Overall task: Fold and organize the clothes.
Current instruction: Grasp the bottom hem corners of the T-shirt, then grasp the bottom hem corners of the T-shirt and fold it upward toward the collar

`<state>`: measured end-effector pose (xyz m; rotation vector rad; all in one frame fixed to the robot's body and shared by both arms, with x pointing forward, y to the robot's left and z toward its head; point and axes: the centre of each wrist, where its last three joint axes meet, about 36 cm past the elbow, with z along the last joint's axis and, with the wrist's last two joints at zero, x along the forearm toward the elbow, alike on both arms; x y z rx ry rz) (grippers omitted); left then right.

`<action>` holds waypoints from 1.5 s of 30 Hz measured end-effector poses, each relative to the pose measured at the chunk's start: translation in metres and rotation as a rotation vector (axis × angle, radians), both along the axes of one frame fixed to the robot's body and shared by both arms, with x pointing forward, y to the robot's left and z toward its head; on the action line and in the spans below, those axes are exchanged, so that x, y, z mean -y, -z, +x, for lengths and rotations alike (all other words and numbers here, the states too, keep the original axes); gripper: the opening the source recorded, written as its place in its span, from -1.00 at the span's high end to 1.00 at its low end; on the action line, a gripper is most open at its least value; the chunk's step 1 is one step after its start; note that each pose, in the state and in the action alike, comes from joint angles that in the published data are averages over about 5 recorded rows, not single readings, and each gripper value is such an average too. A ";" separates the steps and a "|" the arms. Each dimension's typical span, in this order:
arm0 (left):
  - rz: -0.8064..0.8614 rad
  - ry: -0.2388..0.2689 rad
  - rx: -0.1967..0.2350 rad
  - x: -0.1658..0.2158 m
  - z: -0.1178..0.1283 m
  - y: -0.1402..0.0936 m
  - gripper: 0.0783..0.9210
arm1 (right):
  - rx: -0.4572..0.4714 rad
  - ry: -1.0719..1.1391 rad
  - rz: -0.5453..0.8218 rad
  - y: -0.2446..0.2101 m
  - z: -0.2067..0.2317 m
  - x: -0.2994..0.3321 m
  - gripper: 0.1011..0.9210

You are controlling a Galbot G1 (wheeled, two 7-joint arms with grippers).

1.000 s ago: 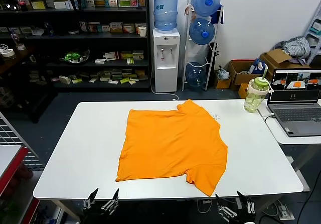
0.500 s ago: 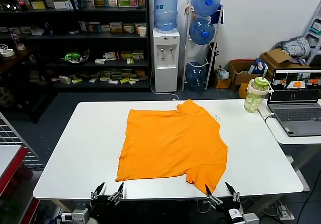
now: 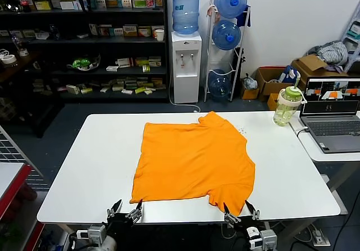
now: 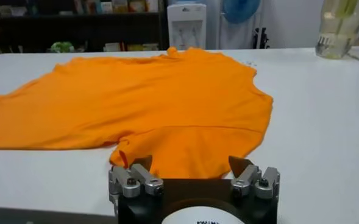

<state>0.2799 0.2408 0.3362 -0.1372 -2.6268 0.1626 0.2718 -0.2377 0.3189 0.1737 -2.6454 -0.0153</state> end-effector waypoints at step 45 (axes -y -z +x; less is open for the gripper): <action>0.004 0.029 -0.013 0.010 -0.020 -0.016 0.97 | 0.021 0.010 0.009 -0.027 -0.042 0.015 0.94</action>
